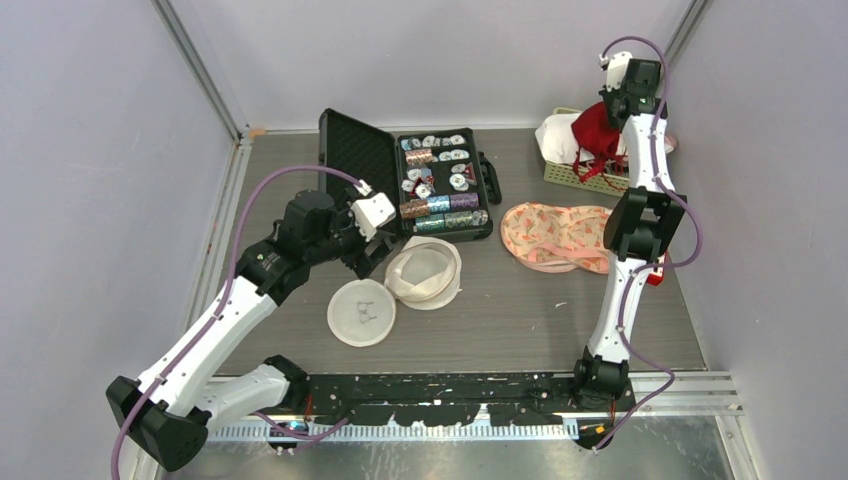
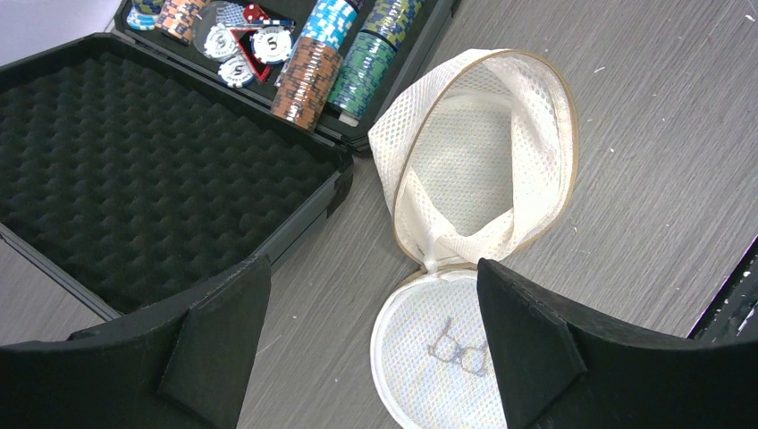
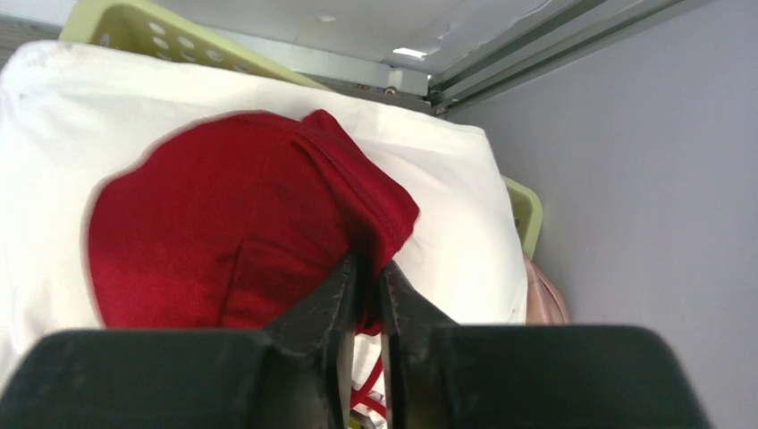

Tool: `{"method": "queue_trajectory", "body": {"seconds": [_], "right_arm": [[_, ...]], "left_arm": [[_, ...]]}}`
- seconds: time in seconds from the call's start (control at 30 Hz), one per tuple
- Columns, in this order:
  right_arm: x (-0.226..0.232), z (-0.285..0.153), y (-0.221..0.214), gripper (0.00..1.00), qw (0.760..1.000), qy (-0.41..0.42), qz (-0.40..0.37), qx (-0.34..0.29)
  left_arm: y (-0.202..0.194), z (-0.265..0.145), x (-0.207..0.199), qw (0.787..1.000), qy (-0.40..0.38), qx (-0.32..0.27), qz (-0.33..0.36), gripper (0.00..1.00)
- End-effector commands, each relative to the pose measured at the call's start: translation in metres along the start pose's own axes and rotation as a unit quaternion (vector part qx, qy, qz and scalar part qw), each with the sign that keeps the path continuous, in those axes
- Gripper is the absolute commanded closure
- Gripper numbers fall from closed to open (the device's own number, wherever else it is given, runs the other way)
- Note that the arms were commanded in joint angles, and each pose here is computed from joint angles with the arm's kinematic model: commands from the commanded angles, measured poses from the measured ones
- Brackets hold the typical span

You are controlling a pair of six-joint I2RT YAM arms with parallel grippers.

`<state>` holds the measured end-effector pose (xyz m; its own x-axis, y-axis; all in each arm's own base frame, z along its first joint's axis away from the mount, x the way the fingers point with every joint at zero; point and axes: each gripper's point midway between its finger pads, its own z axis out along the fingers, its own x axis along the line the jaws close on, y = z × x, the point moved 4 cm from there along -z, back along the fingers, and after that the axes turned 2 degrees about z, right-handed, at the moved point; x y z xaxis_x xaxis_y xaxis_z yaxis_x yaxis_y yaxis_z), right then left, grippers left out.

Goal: Unzip the laundry bag and remove the bra
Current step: Place the bra in the bin.

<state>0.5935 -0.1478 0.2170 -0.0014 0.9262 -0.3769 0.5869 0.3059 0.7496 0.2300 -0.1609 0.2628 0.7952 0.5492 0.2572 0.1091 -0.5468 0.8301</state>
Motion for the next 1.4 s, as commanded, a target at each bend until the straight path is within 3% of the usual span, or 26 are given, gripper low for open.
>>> {"method": "queue_trajectory", "body": {"seconds": [0.0,0.2,0.3,0.6,0.77,1.07,1.37], "right_arm": [[0.004,-0.004,0.008,0.71,1.0,0.004,-0.002,-0.012],[0.004,-0.003,0.004,0.48,1.0,0.005,-0.006,-0.005],[0.005,-0.007,0.007,0.43,1.0,0.008,-0.008,-0.007],[0.003,-0.041,0.03,0.12,0.999,0.03,0.009,-0.041],[-0.004,-0.066,0.052,0.01,0.997,0.028,0.031,-0.072],[-0.009,-0.111,0.082,0.0,0.992,0.041,0.029,-0.112],[0.015,-0.143,0.086,0.0,0.989,0.089,0.001,-0.117]], "left_arm": [[0.014,-0.006,0.007,1.0,0.009,-0.017,0.006,0.14],[0.013,-0.006,0.006,1.0,0.009,-0.016,0.006,0.14],[0.014,-0.006,0.007,1.0,0.01,-0.017,0.006,0.13],[0.015,-0.009,0.007,1.0,0.014,-0.019,-0.003,0.1],[0.018,-0.009,0.007,1.0,0.014,-0.024,-0.009,0.09],[0.019,-0.012,0.006,0.999,0.011,-0.024,-0.035,0.07],[0.008,-0.018,0.01,0.997,0.008,-0.015,-0.072,0.07]]}}
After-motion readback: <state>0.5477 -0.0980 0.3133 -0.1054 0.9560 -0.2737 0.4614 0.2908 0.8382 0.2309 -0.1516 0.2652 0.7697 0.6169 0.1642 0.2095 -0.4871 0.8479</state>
